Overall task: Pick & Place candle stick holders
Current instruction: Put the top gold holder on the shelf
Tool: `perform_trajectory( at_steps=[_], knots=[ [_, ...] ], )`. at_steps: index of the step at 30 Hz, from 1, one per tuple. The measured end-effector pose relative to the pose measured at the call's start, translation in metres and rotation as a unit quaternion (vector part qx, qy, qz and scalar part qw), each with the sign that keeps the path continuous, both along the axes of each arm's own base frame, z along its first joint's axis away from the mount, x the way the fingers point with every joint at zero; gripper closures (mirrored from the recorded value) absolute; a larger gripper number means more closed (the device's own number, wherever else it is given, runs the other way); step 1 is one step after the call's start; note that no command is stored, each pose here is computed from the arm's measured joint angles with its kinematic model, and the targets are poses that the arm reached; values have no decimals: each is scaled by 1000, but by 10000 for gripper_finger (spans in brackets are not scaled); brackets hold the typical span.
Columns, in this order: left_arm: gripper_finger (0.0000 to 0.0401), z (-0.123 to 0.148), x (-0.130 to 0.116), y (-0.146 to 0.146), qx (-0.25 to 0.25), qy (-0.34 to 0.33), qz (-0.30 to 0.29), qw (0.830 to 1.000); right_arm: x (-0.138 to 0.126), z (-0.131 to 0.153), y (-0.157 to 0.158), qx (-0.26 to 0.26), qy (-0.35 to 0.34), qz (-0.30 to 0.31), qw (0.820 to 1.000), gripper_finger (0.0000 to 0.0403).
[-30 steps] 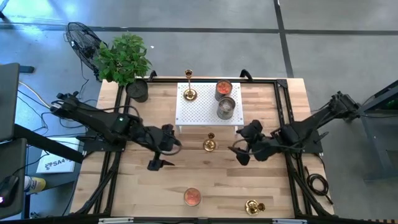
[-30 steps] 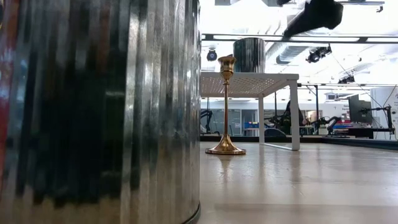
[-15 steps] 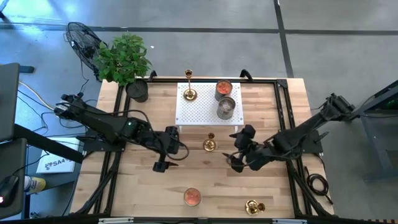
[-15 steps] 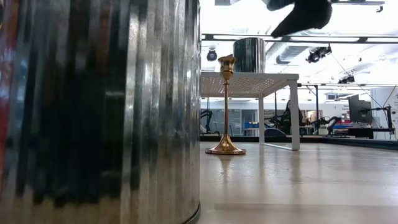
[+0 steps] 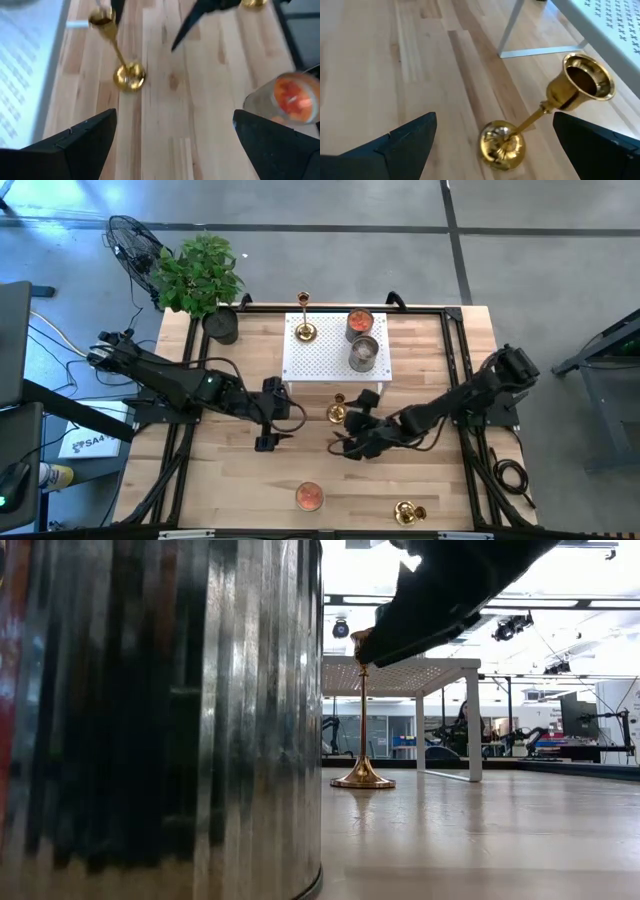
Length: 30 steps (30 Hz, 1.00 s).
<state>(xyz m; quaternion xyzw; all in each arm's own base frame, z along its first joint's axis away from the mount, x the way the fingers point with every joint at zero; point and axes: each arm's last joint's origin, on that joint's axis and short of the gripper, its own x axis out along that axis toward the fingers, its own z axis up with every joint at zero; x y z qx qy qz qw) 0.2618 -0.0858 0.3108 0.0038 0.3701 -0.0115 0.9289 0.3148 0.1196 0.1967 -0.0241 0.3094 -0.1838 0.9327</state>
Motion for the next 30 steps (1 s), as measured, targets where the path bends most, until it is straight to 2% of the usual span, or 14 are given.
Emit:
perform_trajectory(
  at_steps=[8,14,23,30],
  knots=[
    [8,-24,-3,1,-12,7,16,1000,2,0,-12,-12,-5,-43,999,8],
    [8,-24,-1,1,-14,-14,16,1000,6,3,-18,-5,-16,-44,999,8],
    [8,-25,-2,0,-23,-9,12,1000,10,3,-26,9,-15,-45,999,10],
    [8,-25,-2,1,-26,-3,18,999,12,2,-35,11,-14,-57,998,31]
  ],
)
